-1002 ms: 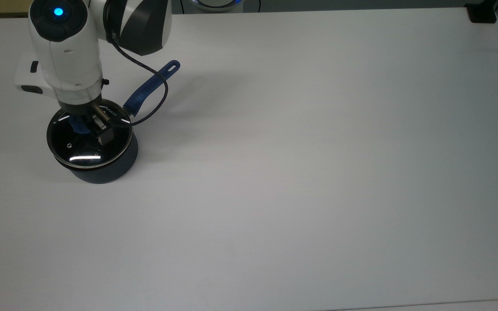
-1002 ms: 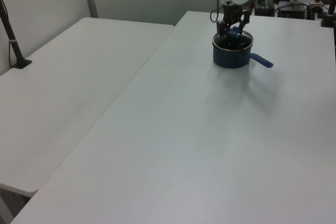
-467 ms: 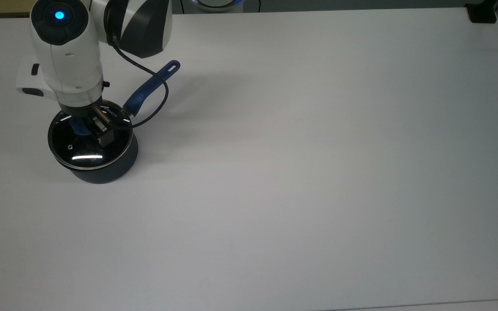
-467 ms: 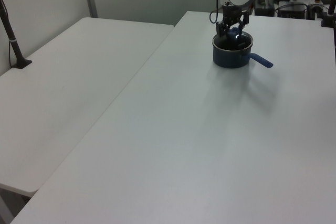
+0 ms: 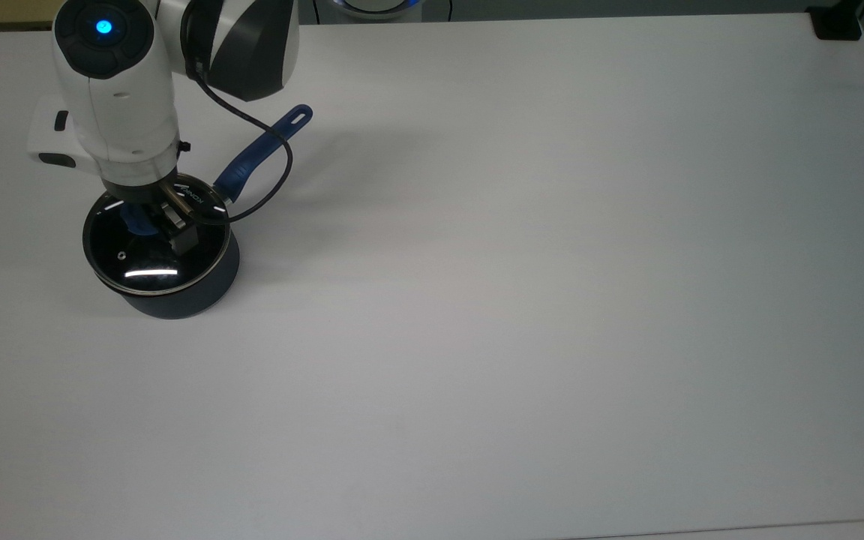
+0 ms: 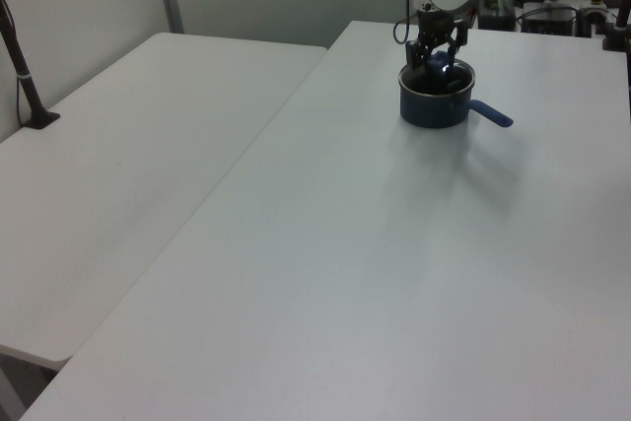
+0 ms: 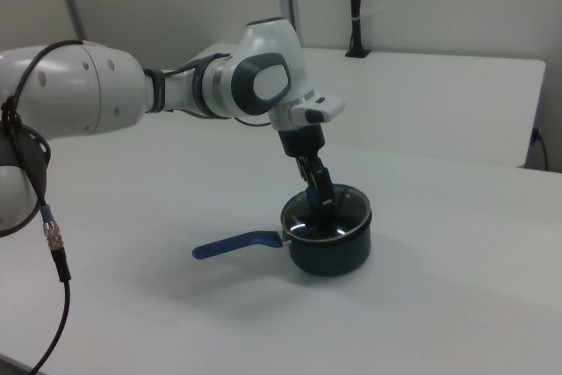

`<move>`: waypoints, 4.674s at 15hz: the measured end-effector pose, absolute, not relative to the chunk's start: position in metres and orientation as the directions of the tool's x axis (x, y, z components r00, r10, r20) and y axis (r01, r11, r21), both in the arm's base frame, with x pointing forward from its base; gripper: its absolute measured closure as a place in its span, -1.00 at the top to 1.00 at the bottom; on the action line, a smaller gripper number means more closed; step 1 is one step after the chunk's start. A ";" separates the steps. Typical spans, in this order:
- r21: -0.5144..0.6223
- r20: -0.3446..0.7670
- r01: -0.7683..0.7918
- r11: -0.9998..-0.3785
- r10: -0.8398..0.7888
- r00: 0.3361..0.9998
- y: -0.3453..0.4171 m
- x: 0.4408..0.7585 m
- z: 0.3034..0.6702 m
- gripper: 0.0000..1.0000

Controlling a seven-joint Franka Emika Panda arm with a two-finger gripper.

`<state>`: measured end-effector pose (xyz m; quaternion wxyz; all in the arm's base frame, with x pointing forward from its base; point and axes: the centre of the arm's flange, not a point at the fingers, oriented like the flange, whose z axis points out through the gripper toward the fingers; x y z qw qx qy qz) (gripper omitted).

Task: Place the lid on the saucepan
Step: 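Lower the lid onto the saucepan rim and adjust its seating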

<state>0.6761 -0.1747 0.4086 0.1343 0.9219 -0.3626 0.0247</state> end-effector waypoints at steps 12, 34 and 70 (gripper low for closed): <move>0.228 0.162 -0.676 -0.700 -0.658 0.736 -0.180 0.680 0.401 0.15; 0.262 0.169 -0.659 -0.705 -0.639 0.751 -0.179 0.681 0.396 1.00; 0.149 0.125 -0.638 -0.756 -0.625 0.770 -0.160 0.689 0.407 1.00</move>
